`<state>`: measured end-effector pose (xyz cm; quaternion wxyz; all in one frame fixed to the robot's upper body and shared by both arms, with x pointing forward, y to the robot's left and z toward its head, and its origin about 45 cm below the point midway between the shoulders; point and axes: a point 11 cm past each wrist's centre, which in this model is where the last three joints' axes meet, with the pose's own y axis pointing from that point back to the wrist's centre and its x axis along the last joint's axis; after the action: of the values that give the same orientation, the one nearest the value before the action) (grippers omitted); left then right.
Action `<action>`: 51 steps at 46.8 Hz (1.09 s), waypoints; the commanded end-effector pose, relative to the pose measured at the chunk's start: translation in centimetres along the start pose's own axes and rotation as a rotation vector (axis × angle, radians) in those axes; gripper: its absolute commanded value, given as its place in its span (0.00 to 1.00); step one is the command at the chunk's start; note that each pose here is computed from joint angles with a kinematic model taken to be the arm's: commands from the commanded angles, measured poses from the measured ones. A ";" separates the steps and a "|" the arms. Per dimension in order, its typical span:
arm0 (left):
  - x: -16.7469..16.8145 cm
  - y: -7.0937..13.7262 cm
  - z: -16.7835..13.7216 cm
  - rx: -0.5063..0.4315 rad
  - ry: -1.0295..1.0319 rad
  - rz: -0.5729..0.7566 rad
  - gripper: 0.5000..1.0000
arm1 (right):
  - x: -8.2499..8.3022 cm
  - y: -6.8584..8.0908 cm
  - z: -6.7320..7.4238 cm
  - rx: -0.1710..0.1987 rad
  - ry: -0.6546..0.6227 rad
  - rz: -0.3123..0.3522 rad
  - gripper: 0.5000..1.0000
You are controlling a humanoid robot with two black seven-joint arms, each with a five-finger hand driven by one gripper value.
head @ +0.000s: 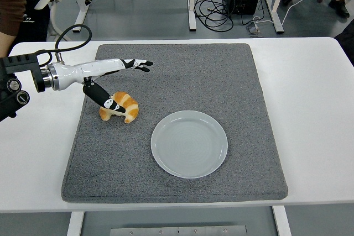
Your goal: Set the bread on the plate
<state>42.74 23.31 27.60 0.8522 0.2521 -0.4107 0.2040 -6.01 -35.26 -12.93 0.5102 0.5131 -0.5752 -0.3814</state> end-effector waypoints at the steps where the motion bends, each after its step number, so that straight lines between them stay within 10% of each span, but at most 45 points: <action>1: -0.7 0.0 -0.4 0.005 -0.036 0.007 0.92 | 0.0 0.0 0.0 0.000 0.000 0.000 1.00; 51: -4.4 -0.5 -4.6 0.105 -0.030 0.077 0.89 | 0.0 0.0 0.0 0.000 0.000 0.000 1.00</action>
<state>43.25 24.95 21.66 0.8235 0.2818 -0.4226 0.2529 -6.00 -35.21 -12.94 0.5097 0.5136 -0.5750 -0.3819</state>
